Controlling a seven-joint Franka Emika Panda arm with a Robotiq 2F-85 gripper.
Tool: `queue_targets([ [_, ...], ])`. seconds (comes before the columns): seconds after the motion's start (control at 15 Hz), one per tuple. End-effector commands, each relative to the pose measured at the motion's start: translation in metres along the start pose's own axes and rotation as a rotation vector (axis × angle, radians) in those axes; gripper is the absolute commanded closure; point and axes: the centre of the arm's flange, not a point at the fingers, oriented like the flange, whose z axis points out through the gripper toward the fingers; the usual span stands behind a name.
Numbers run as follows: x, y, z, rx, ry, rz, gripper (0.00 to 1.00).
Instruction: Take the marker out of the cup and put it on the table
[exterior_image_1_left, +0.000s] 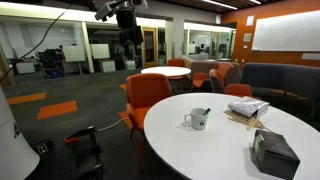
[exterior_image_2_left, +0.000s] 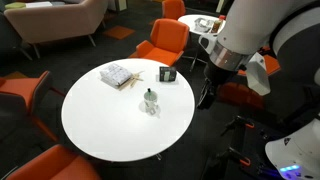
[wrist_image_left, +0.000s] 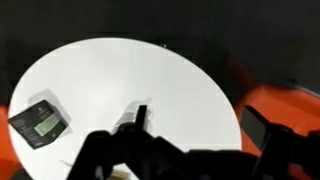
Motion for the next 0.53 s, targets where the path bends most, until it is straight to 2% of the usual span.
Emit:
queue_targets([
  [0.0, 0.0, 0.0, 0.0, 0.0, 0.001, 0.0, 0.0],
  [0.33, 0.0, 0.0, 0.0, 0.0, 0.001, 0.0, 0.0],
  [0.47, 0.012, 0.003, 0.01, -0.07, 0.033, 0.11, 0.0],
])
